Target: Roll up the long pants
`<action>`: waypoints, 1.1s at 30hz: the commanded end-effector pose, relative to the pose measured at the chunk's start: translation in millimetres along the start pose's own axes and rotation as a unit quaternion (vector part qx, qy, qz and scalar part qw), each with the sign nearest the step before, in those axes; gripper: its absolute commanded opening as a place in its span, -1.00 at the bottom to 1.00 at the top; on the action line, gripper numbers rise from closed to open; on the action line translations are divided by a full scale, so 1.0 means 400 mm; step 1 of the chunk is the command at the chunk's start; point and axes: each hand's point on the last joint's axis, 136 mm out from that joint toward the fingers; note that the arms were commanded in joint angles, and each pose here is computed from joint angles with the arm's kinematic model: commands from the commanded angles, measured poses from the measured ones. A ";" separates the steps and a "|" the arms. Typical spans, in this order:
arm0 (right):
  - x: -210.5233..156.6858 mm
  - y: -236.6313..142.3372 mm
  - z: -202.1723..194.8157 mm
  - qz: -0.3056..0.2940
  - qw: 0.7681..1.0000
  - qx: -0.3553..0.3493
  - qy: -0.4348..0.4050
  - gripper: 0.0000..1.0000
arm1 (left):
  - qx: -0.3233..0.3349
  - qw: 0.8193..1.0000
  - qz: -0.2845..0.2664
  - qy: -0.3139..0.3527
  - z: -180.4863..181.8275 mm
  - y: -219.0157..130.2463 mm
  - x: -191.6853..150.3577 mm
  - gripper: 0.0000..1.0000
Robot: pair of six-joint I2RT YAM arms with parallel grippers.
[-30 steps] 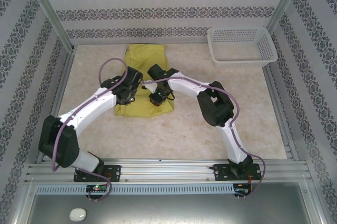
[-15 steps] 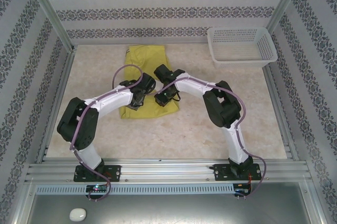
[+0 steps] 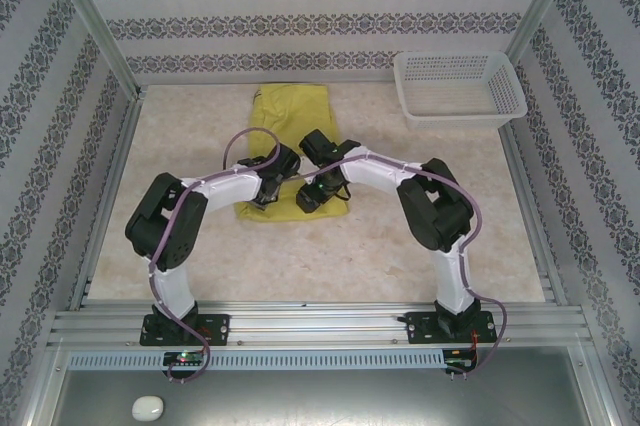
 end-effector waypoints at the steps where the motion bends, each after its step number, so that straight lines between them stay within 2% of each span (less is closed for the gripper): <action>1: 0.065 -0.168 -0.002 -0.077 0.997 -0.020 0.006 0.76 | 0.046 0.999 0.015 0.023 0.088 0.050 0.077 0.52; 3: 0.082 -0.194 -0.005 -0.093 0.995 -0.020 0.013 0.75 | 0.050 0.998 0.023 0.033 0.089 0.024 0.092 0.67; 8: 0.123 -0.264 -0.060 -0.131 0.989 -0.021 0.058 0.71 | 0.032 0.999 0.020 0.024 0.073 -0.017 0.134 0.73; 11: 0.134 -0.307 -0.058 -0.142 0.989 -0.033 0.037 0.69 | 0.009 0.999 0.025 0.026 0.036 -0.040 0.155 0.78; 14: 0.122 -0.325 -0.005 -0.134 0.988 -0.066 -0.029 0.69 | -0.008 0.999 0.030 0.035 -0.001 -0.058 0.166 0.84; 17: 0.075 -0.297 0.069 -0.100 0.976 -0.137 -0.139 0.70 | -0.016 0.998 0.044 0.037 -0.028 -0.060 0.166 0.87; 20: 0.018 -0.235 0.129 -0.070 0.959 -0.167 -0.219 0.70 | -0.021 0.997 0.055 0.039 -0.047 -0.058 0.162 0.88; 23: -0.025 -0.178 0.129 -0.040 0.950 -0.189 -0.247 0.71 | -0.025 0.997 0.059 0.041 -0.052 -0.061 0.164 0.89; 27: -0.070 -0.123 0.112 -0.014 0.938 -0.205 -0.279 0.73 | -0.030 0.997 0.064 0.033 -0.044 -0.064 0.183 1.00; 33: -0.072 -0.078 0.086 0.003 0.919 -0.229 -0.320 0.74 | -0.078 0.992 0.097 -0.019 -0.033 -0.046 0.244 1.00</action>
Point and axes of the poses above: each hand's point on the last joint's axis, 136 mm out from that joint toward the fingers, its own y axis out along the fingers, its own z axis along the line the jaws close on, x = y × z, and after that the axes turned 6 degrees about y, right-handed
